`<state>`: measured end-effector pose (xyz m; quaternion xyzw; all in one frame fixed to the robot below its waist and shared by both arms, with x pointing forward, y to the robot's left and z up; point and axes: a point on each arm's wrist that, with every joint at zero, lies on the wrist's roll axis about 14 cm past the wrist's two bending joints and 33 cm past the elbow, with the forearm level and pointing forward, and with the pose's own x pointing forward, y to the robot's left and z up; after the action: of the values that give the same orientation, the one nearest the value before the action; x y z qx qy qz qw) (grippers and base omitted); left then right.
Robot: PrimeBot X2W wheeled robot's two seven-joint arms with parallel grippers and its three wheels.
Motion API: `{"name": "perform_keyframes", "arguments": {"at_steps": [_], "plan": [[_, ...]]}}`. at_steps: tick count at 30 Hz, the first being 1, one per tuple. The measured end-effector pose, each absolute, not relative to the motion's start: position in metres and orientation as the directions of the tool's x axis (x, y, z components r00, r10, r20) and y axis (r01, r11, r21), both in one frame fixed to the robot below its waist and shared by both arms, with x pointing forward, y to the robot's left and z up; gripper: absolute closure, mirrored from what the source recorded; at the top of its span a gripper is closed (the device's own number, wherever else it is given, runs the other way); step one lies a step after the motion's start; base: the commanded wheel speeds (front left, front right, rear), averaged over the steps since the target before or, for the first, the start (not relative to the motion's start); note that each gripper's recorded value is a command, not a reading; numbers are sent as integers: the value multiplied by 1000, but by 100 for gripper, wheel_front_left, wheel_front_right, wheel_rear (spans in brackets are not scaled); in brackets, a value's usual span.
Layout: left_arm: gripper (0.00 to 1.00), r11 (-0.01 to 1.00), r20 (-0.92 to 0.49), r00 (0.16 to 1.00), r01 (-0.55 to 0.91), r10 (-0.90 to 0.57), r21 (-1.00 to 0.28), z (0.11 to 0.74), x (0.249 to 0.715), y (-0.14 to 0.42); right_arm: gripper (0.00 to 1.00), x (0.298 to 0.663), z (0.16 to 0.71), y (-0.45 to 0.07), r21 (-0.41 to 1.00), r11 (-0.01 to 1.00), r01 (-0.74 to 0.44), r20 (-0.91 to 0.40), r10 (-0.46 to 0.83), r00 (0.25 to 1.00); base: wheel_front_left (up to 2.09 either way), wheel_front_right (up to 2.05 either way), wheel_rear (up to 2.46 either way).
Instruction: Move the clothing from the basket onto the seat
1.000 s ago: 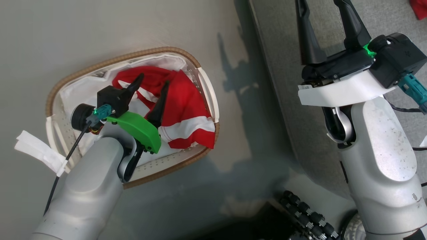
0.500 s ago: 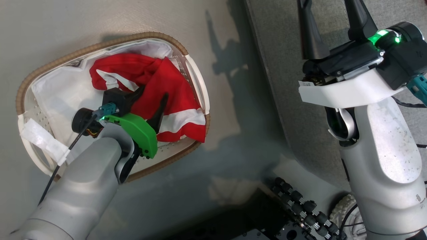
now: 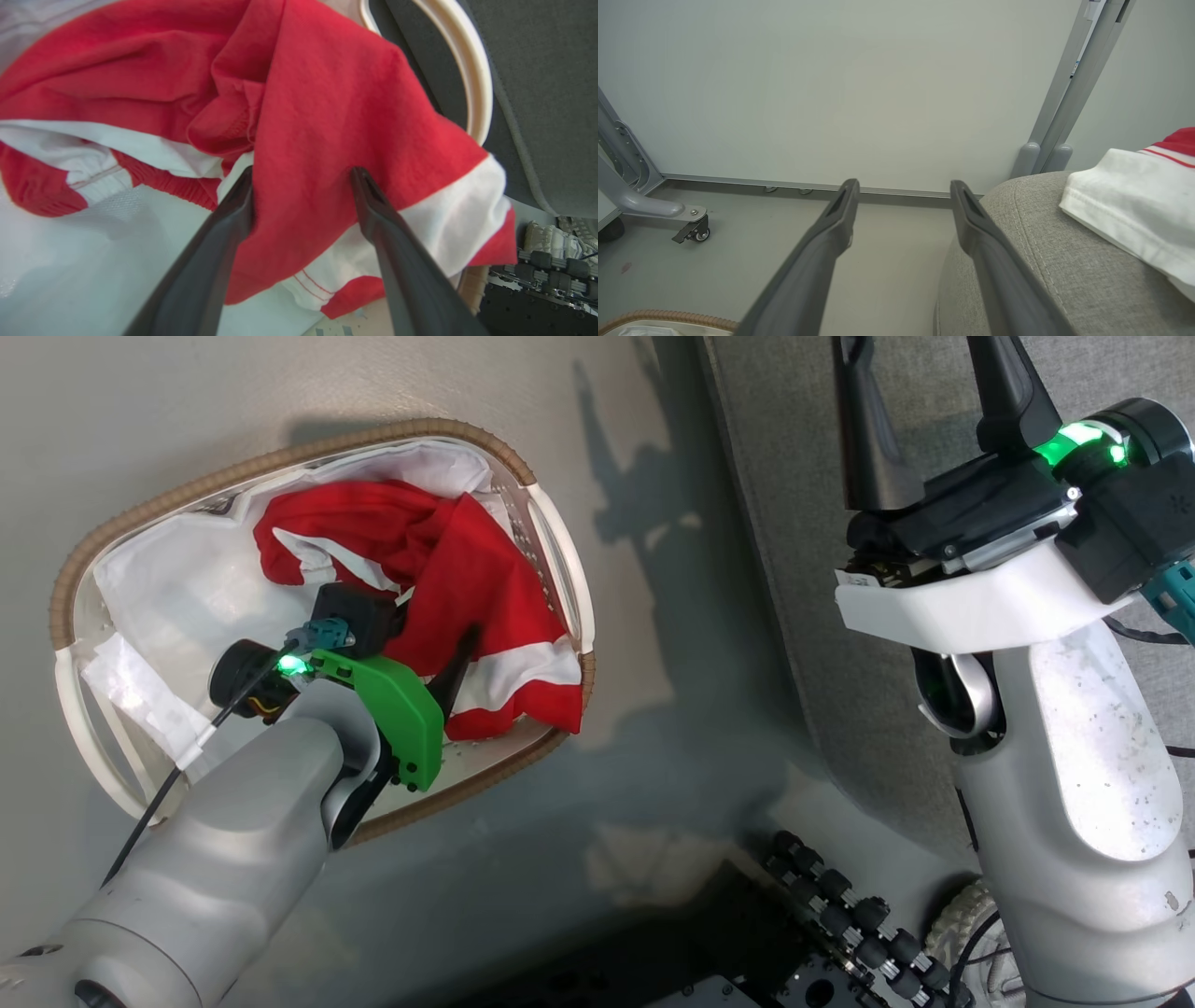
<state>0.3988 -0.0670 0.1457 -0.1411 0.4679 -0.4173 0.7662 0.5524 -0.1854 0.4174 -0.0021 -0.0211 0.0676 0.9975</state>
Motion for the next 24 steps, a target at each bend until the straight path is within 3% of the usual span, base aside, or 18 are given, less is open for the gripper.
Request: {"name": "perform_keyframes", "arguments": {"at_steps": [1,2,3,19,24], "plan": [[41,612,-601,213,511,-770,-603,146,399,-66,0,552,418,-185,-7,991,-136,43,136,990,0,0,0],[75,614,-604,212,512,-768,-601,146,400,-66,0,552,419,-185,-6,991,-136,45,137,990,0,0,0],[100,615,-606,213,516,-767,-597,146,400,-65,0,552,420,-185,-6,991,-137,47,137,989,0,0,0],[100,606,-569,252,516,-783,-606,172,399,-66,0,550,443,-188,2,991,-132,69,131,989,0,0,0],[100,587,-499,316,519,-807,-621,210,409,-77,0,541,453,-190,3,993,-119,64,118,991,0,0,0]]}}
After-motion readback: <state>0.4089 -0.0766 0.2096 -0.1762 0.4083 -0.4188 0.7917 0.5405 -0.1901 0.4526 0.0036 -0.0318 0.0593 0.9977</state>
